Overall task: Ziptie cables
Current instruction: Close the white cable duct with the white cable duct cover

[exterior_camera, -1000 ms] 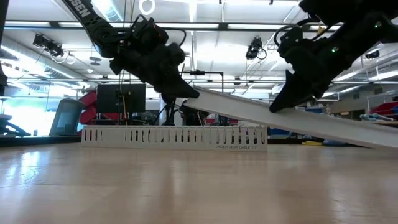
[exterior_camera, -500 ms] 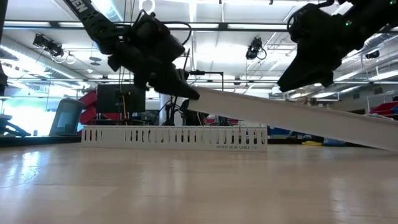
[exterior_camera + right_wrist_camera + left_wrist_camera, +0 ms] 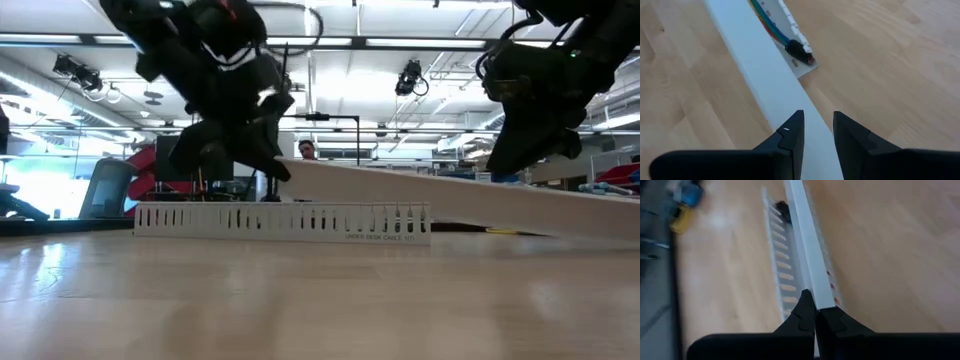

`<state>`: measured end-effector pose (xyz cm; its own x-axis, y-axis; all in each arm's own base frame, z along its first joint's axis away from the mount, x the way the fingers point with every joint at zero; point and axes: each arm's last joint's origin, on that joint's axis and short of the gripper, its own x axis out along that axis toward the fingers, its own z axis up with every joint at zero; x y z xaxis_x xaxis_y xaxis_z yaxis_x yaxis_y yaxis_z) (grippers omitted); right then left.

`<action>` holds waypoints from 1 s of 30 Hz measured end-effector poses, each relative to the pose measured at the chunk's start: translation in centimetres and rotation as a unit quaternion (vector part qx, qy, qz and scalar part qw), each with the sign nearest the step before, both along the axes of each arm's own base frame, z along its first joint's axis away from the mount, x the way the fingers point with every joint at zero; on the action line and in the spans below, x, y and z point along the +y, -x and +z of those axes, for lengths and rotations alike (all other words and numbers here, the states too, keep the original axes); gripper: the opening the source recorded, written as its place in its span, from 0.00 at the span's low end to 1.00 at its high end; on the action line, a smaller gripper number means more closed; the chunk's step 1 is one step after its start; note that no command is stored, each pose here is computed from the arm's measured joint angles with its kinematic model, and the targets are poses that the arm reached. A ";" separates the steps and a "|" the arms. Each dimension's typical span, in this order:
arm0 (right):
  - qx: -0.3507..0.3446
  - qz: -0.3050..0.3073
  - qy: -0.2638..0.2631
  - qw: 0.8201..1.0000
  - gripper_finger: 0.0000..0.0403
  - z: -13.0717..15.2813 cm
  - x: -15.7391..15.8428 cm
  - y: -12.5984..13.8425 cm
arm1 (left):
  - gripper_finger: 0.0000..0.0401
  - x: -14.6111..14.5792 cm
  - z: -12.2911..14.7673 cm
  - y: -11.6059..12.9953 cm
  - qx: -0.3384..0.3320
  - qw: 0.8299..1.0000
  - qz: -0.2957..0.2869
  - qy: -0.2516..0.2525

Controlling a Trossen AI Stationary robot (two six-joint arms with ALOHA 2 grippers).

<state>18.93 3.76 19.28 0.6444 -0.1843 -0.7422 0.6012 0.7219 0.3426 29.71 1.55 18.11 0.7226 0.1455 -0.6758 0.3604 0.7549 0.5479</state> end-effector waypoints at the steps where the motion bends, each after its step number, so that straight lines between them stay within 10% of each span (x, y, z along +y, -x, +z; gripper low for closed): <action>1: 0.000 0.000 0.000 1.000 0.22 0.0 0.0 0.0 | 0.00 -0.5 0.3 0.1 -0.006 1.000 0.004 -0.013; 17: 0.030 0.023 -0.017 0.999 0.22 -0.3 0.1 0.4 | 0.00 -4.4 0.9 1.0 0.015 0.986 -0.001 -0.169; 30: -0.101 0.157 0.112 0.976 0.22 1.9 -0.8 -2.2 | 0.00 -5.7 1.1 0.8 0.006 0.978 -0.058 -0.199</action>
<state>21.11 2.97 21.23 0.8243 -0.0968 -0.5578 0.2742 0.9303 0.2437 28.91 -4.11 19.20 0.7423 0.3162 -0.5907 0.4390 0.4366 0.7853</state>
